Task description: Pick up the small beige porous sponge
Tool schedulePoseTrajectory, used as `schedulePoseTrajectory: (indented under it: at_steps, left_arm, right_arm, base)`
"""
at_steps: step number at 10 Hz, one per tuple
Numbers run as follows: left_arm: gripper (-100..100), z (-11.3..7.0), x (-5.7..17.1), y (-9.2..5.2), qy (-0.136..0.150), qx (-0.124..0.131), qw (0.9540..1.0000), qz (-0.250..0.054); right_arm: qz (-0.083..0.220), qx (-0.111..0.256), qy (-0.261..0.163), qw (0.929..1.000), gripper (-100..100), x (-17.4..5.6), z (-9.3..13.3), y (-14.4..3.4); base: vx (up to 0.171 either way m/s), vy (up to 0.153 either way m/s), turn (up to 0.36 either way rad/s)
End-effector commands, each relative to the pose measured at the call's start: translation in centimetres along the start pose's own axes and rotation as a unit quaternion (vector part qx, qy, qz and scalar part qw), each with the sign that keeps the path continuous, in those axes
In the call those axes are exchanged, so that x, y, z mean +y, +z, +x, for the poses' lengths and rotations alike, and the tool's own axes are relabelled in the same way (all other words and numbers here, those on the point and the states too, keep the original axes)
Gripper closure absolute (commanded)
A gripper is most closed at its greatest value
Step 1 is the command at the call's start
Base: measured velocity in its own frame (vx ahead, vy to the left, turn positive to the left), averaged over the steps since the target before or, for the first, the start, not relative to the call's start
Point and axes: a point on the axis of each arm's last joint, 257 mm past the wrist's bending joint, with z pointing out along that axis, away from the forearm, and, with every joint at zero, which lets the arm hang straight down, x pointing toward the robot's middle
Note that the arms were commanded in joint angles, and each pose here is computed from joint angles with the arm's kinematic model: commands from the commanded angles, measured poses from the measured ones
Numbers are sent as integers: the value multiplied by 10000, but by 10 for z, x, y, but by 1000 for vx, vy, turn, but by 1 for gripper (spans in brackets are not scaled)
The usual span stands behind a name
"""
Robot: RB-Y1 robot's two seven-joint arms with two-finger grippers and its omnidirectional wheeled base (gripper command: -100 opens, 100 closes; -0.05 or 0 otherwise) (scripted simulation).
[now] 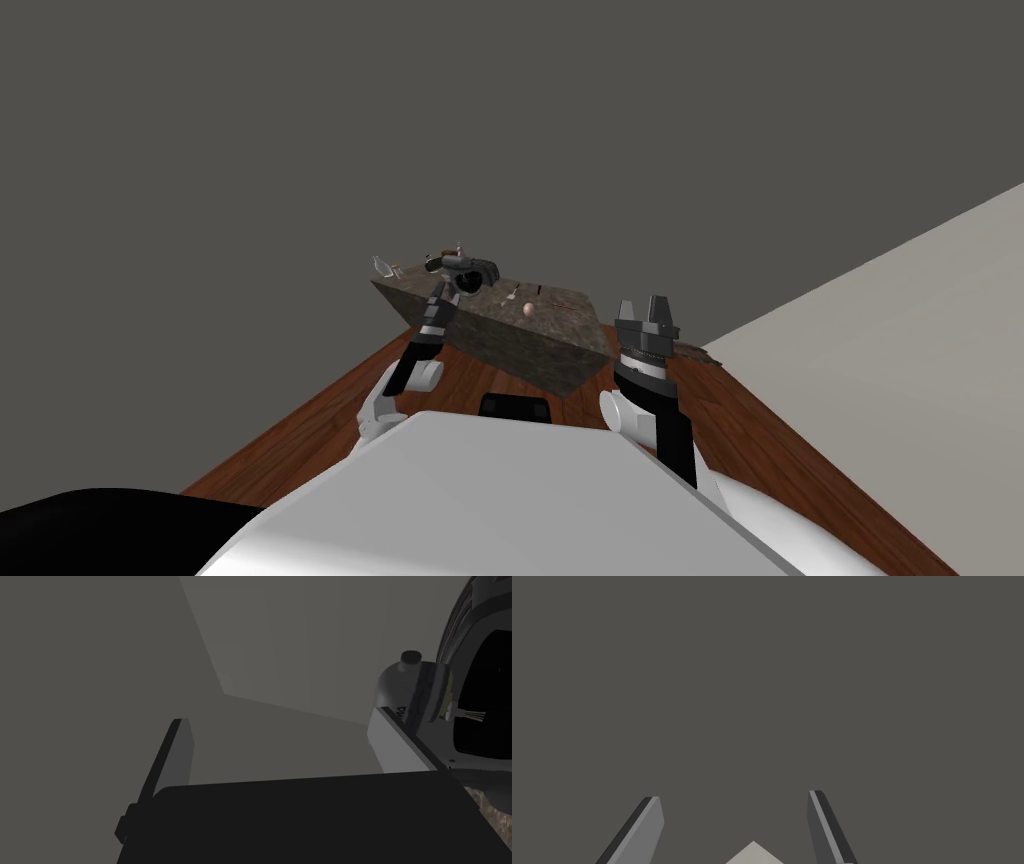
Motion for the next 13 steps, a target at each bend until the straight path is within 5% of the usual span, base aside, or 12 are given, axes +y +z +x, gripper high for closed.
schedulePoseTrajectory:
  at_steps: [1,8,13]
  left_arm:
    - [-100,-4,16,5,-24,57,9996,-258]
    - [-100,-22,70,14,-23,54,9934,-1144]
    - [-100,-55,112,22,55,-116,9822,-1876]
  right_arm:
    - [0,0,0,10000,0,0,0,0]
    - [0,0,0,10000,0,0,0,0]
    - [0,0,0,10000,0,0,0,0]
  base:
    - [-35,-63,-73]
    - [-25,-67,-53]
    - [-18,-66,-71]
